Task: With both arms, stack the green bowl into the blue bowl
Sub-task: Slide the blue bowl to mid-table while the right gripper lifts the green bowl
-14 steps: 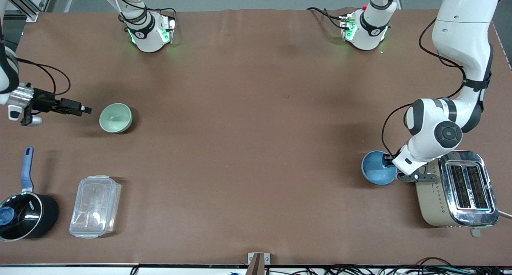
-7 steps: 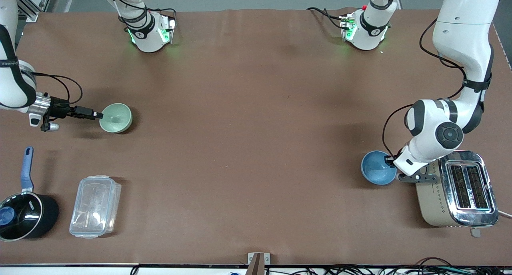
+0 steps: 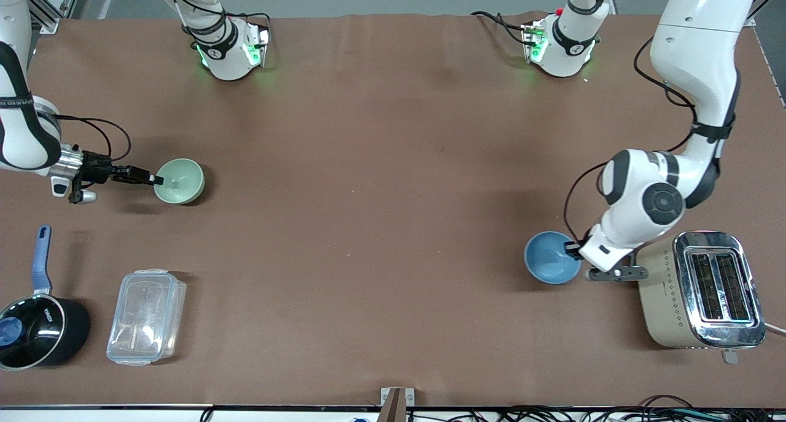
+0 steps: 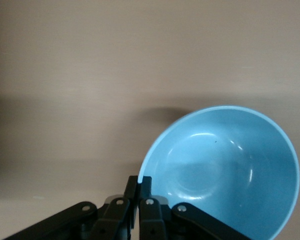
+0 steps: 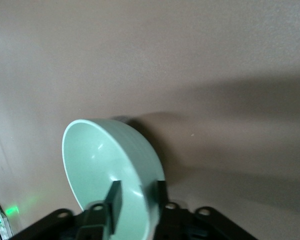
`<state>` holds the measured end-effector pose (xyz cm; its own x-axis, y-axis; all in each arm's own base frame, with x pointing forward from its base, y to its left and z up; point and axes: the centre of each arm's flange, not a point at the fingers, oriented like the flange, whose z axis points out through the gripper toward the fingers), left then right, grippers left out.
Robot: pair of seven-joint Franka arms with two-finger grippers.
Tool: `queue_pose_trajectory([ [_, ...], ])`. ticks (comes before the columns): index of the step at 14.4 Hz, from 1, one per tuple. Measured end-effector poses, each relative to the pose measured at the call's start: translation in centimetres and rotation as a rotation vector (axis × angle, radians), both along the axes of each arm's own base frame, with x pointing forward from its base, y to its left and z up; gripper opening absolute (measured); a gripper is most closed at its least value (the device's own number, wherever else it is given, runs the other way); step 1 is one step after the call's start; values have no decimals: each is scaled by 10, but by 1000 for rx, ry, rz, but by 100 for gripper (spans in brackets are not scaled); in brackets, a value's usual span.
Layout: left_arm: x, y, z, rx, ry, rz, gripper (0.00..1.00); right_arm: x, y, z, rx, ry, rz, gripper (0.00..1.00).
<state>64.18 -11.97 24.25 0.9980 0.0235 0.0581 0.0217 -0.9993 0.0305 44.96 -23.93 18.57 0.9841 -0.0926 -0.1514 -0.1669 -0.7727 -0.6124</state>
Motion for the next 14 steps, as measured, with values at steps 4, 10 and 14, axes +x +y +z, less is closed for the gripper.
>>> queue_pose_trajectory([
  [4, -21, -98, 16, -92, 14, 84, 5, 1, 1, 0, 0, -2, 2, 4],
  [10, -91, -264, 30, -146, 46, 180, 5, 15, 6, 29, 2, -40, 25, 4],
  [14, -121, -330, 2, -159, 92, 221, 5, 30, 16, 87, -57, -85, 24, 4],
])
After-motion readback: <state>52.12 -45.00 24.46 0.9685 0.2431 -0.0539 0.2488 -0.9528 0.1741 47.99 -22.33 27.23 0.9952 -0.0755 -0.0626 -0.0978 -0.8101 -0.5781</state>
